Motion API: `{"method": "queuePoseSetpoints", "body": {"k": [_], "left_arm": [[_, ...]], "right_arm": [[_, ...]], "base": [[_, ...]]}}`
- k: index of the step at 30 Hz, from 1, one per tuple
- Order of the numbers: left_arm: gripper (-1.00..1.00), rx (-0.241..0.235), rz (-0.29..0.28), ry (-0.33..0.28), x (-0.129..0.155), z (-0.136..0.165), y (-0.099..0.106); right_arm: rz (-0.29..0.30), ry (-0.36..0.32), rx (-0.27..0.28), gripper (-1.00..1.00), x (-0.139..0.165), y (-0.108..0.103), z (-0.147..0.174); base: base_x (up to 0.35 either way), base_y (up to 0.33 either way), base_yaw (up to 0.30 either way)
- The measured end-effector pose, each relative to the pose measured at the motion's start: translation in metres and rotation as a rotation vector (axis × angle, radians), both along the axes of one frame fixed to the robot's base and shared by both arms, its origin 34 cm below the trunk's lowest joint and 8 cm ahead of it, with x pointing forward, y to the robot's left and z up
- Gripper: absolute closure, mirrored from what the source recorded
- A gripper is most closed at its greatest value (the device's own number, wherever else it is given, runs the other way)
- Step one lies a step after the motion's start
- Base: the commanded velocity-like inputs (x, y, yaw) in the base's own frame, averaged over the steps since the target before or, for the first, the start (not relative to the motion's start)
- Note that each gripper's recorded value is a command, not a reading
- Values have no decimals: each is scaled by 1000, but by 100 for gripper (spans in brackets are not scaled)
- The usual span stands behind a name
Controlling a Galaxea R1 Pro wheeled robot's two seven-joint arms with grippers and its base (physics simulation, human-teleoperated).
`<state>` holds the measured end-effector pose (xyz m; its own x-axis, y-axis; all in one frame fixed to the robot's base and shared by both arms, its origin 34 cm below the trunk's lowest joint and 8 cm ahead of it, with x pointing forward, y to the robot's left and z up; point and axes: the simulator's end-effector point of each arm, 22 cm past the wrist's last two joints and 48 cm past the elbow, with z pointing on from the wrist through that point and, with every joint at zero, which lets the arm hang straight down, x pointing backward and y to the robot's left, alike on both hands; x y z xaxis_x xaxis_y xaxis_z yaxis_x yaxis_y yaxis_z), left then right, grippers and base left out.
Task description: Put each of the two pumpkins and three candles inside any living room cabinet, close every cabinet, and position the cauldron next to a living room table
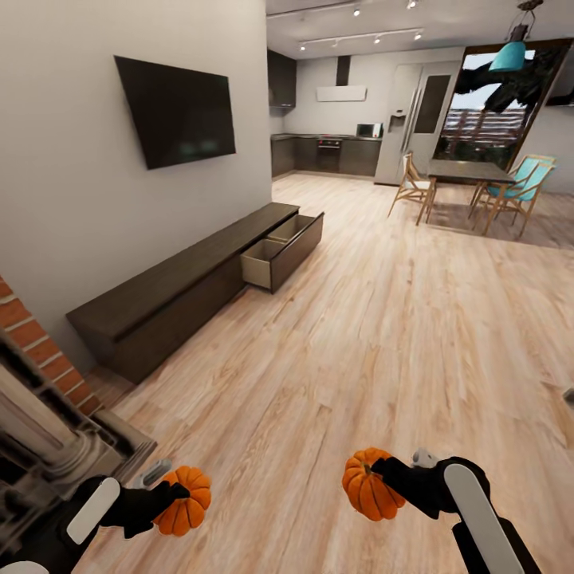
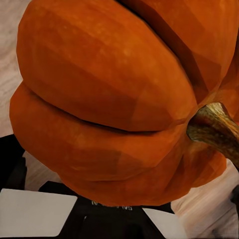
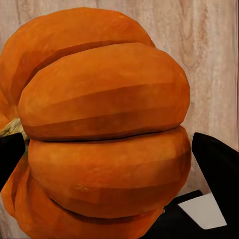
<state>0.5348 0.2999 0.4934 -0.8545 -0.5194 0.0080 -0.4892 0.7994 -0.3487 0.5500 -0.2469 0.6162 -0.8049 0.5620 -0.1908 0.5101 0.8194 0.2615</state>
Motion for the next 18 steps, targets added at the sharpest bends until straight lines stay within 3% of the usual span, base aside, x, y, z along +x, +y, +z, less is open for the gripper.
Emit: {"method": "queuePoseSetpoints", "body": {"k": [18], "left_arm": [[100, 3, -7, 1, -1, -1, -2]], "right_arm": [[-3, 4, 2, 100, -1, 2, -2]], "base": [[0, 0, -278]]}}
